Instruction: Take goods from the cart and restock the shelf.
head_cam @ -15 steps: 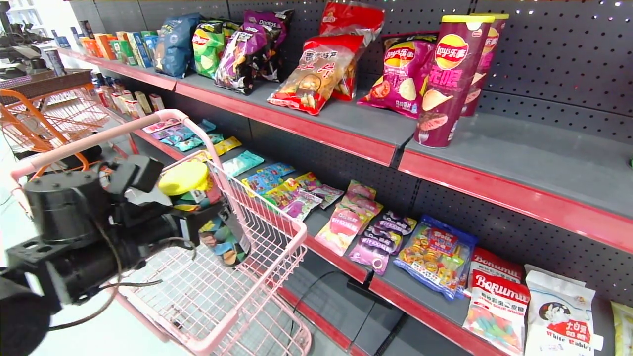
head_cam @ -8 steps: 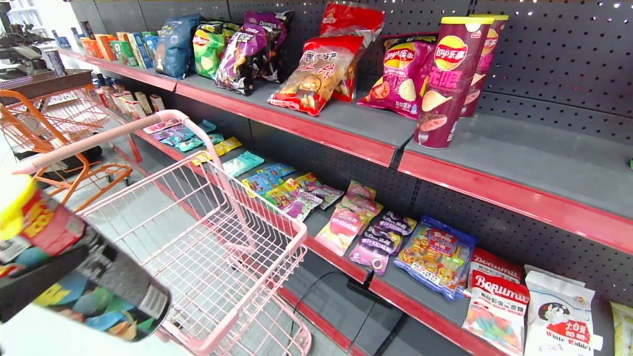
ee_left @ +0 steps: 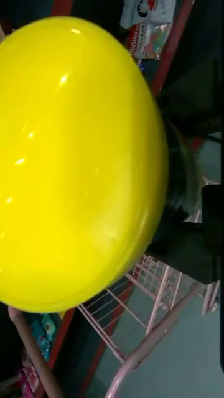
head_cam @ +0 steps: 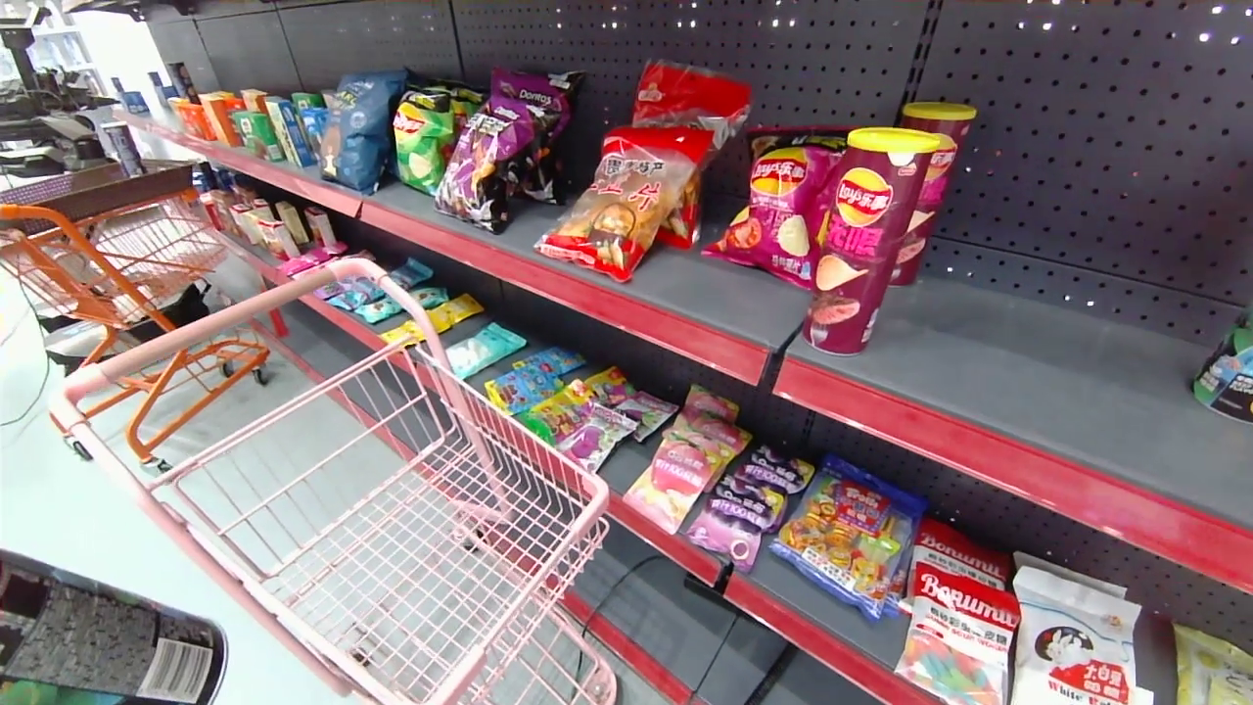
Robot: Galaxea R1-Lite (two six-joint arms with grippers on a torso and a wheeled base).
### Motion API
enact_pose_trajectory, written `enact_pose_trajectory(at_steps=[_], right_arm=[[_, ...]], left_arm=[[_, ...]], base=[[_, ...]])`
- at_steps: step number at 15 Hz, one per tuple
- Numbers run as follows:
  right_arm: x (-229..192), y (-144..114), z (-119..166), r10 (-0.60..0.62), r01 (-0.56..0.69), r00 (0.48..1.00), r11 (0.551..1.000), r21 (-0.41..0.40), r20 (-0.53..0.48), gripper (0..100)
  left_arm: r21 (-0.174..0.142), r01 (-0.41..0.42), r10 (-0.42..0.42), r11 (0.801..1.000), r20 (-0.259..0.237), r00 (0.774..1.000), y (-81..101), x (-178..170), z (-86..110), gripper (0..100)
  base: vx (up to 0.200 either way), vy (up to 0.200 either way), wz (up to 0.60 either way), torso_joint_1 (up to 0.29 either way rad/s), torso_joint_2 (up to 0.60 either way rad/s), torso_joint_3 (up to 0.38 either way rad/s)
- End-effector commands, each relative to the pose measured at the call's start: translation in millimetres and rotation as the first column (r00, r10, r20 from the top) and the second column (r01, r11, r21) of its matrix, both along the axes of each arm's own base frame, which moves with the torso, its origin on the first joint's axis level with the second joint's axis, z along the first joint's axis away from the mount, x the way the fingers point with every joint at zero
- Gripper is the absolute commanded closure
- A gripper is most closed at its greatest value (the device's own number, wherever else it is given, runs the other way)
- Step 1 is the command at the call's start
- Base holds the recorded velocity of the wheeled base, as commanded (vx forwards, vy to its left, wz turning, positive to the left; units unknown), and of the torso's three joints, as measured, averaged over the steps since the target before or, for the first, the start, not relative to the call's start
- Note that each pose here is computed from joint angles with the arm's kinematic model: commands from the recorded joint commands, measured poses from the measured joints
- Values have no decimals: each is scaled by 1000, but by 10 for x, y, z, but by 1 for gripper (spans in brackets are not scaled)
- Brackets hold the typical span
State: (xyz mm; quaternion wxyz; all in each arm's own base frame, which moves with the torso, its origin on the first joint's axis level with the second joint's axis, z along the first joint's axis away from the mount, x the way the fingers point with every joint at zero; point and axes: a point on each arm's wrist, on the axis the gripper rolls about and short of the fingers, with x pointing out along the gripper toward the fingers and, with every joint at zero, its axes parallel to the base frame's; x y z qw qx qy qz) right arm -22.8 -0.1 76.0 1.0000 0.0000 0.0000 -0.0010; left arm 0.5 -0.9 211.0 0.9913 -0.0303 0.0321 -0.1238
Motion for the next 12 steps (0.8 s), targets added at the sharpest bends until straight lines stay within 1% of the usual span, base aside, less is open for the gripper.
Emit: enact_pose_trajectory(at_steps=[1,2,4,5,6,7,8,10,11,12], right_arm=[[0,0,-1,0,0,1000,1000,0,0,0],[0,0,-1,0,0,1000,1000,0,0,0],[0,0,-1,0,0,1000,1000,-3,0,0],[0,0,-1,0,0,1000,1000,-3,0,0],[0,0,-1,2,-2,1000,1000,-3,0,0],[0,0,-1,2,-2,1000,1000,-3,0,0],[0,0,-1,0,0,1000,1000,-3,0,0],[0,0,-1,2,-2,1000,1000,-3,0,0],[0,0,-1,0,0,1000,1000,-3,0,0],[0,0,-1,0,0,1000,1000,-3,0,0]], left_arm=[[2,4,-4,1000,-10,1000,0,-4,-56,100],[6,4,-4,1000,-15,1000,-1,2,-76,100],[30,14,-13,999,-26,1000,-5,13,-128,100],[37,27,-26,999,-27,999,-5,0,-170,100],[39,49,-48,998,-25,999,-3,-28,-225,100],[39,53,-52,998,-25,998,-3,-35,-235,100],[41,55,-54,998,-20,998,0,-53,-261,100],[46,39,-39,998,-1,999,9,-80,-253,100],[74,35,-37,997,18,999,15,-100,-250,100],[87,35,-38,996,26,999,16,-104,-245,100]], base=[[0,0,0,212,-583,-354],[0,0,0,232,-583,-359],[0,0,0,241,-603,-351],[0,0,0,203,-496,-300],[0,0,-600,193,-437,-261],[0,0,-600,134,-369,-198],[0,0,-600,56,-100,-66],[0,0,-600,19,-29,-24],[0,0,-600,17,-12,-12],[0,0,-600,7,-2,-2]])
